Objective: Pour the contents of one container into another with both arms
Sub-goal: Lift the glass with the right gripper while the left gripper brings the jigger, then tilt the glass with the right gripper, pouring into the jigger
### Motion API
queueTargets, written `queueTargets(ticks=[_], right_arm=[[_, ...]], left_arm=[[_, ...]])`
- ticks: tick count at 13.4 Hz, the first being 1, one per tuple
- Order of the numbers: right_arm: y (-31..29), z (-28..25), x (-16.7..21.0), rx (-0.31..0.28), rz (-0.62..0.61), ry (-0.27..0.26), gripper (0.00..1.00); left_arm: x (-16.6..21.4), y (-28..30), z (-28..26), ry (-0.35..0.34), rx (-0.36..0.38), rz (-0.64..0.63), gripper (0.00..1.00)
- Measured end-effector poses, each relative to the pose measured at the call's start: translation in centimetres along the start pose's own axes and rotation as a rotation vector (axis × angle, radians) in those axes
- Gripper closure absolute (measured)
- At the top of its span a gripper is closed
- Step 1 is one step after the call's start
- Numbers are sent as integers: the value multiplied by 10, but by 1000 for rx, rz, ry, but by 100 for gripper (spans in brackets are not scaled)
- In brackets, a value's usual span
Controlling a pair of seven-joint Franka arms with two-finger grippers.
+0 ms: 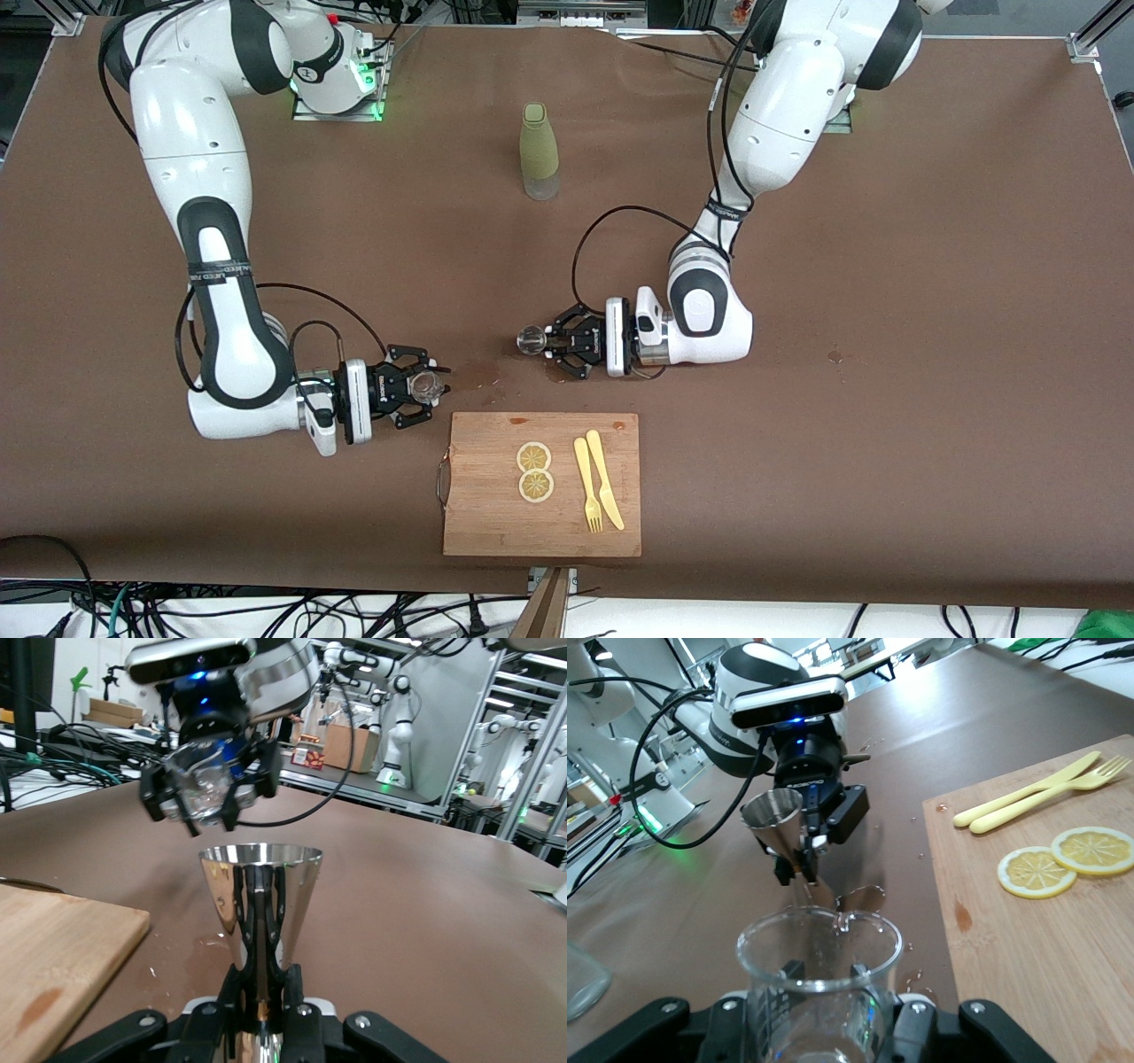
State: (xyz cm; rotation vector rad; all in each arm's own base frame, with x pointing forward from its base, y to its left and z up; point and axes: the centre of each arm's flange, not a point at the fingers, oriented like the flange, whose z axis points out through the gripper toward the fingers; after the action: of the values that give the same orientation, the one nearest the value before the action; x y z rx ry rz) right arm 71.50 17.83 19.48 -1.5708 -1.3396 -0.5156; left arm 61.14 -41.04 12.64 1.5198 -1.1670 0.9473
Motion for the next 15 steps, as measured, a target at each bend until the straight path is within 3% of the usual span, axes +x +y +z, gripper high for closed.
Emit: queueTargets(ticks=[7, 11, 15], right_arm=[[-13, -11, 31, 21, -16, -106, 67], [-16, 2, 43, 36, -26, -157, 67], [-19, 21, 48, 50, -33, -207, 67]], left_arm=[[7, -7, 21, -34, 69, -45, 79], [22, -4, 51, -87, 133, -88, 79], [31, 9, 72, -101, 152, -124, 79]])
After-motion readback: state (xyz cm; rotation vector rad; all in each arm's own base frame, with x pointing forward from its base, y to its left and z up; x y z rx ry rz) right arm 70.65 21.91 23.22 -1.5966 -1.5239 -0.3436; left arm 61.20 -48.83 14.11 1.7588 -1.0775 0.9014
